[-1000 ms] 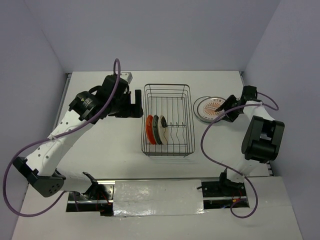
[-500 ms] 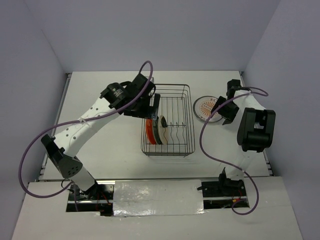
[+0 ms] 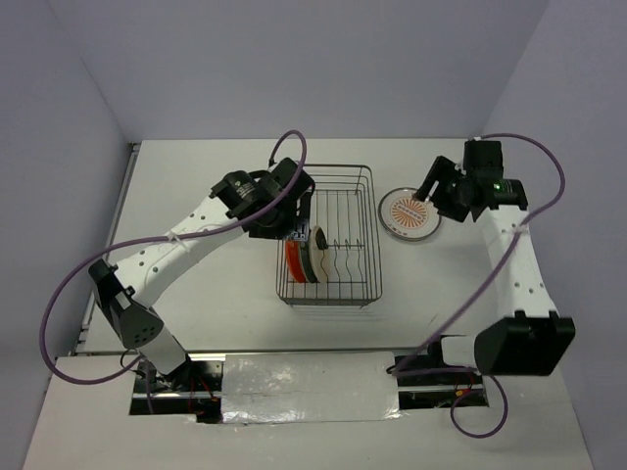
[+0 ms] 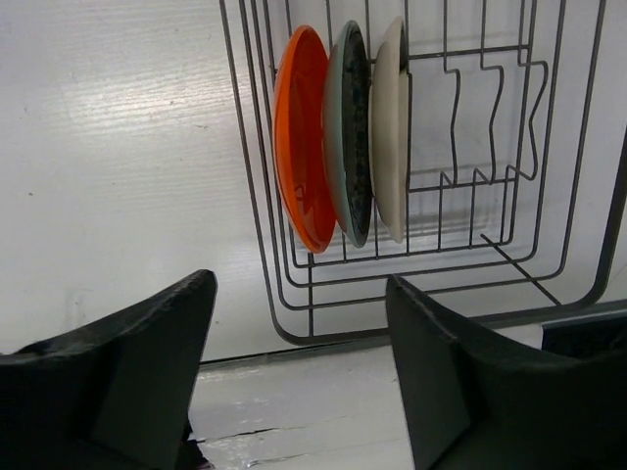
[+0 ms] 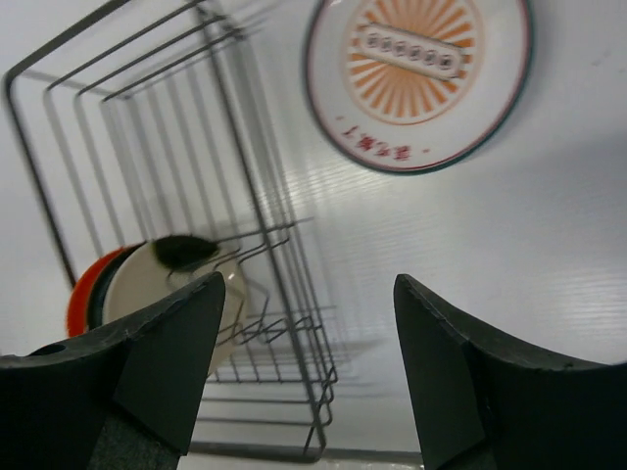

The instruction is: Unload the plates from the dish rack

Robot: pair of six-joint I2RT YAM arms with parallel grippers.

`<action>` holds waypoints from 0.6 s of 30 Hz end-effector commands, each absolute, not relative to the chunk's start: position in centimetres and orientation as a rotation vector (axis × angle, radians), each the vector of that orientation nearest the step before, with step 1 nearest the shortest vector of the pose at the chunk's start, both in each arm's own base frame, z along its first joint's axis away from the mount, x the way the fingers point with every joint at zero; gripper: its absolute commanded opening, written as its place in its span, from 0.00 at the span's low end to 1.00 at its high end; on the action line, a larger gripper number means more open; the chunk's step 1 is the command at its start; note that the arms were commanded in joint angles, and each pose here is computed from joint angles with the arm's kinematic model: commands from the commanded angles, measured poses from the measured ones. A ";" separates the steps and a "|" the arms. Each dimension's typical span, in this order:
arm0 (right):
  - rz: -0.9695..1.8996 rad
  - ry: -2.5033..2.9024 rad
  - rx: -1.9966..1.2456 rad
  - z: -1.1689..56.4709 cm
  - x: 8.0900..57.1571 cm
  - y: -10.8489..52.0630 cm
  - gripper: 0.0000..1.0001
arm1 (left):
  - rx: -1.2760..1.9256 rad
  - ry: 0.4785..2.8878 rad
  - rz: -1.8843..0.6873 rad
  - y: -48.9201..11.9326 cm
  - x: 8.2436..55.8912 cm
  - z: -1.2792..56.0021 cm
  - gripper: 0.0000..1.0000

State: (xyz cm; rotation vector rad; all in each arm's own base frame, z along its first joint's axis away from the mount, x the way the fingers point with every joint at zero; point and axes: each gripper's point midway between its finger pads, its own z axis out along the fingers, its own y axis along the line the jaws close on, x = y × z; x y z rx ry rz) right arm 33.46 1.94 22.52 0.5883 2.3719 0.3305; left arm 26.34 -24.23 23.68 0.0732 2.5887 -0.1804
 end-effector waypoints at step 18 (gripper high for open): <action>0.441 2.437 0.408 21.9 26.2 6.2 0.77 | -0.050 2.595 0.020 -24.5 28.9 16.5 0.50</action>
